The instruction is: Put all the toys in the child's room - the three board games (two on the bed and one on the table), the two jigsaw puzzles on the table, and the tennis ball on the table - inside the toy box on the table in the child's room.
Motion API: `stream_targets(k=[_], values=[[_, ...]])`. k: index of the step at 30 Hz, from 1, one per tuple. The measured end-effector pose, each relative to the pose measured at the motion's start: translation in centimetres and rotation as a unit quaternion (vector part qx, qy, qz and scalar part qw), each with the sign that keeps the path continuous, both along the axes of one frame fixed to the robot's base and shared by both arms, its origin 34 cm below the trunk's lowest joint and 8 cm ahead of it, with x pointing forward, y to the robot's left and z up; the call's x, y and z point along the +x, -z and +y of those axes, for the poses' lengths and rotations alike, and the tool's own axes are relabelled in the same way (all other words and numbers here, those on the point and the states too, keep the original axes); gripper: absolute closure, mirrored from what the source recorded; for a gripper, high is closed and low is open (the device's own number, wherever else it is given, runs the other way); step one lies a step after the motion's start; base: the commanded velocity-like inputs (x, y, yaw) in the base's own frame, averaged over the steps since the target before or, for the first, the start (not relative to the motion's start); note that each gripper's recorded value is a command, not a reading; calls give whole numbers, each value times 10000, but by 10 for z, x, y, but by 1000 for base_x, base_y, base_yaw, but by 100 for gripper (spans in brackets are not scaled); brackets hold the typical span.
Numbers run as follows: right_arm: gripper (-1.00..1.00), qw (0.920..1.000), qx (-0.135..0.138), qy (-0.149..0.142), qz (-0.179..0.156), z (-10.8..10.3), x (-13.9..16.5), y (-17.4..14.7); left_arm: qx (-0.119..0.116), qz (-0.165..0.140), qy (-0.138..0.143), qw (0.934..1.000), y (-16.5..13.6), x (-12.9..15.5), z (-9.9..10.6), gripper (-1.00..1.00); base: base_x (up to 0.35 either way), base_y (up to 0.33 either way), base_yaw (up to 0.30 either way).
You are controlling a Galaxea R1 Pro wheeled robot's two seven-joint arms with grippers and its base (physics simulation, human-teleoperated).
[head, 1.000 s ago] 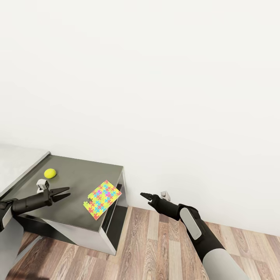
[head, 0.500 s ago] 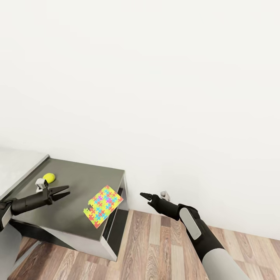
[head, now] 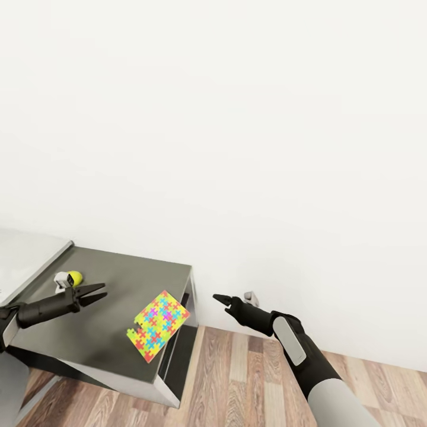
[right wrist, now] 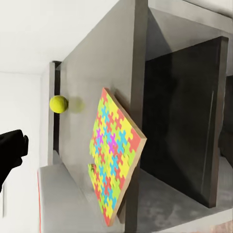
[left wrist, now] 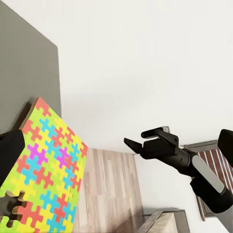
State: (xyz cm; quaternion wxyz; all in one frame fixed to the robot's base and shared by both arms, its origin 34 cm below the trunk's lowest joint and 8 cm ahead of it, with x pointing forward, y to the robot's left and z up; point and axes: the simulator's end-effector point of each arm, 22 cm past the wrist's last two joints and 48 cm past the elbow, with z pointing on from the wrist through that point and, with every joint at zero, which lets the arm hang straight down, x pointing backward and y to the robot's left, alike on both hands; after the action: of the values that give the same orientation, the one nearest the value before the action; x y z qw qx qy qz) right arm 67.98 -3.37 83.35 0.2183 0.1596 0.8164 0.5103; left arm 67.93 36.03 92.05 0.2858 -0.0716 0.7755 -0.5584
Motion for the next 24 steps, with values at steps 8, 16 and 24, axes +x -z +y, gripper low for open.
stream_targets(k=[8, 16, 24], values=[[-100, 10000, -53, -26, 49, 4, -3, 5, -13, 5, 5, 10000, 0, 0, -1, -100, 4, 65, 0], [-100, 9998, -98, -24, 199, -1, -8, 16, -17, 11, 4, 10000, 1, 0, -2, -100, 0, 7, 0], [-100, 9997, -74, -10, 237, -3, -9, 18, -19, 15, 3, 10000, 1, -1, -2, -100, 0, 0, 0]])
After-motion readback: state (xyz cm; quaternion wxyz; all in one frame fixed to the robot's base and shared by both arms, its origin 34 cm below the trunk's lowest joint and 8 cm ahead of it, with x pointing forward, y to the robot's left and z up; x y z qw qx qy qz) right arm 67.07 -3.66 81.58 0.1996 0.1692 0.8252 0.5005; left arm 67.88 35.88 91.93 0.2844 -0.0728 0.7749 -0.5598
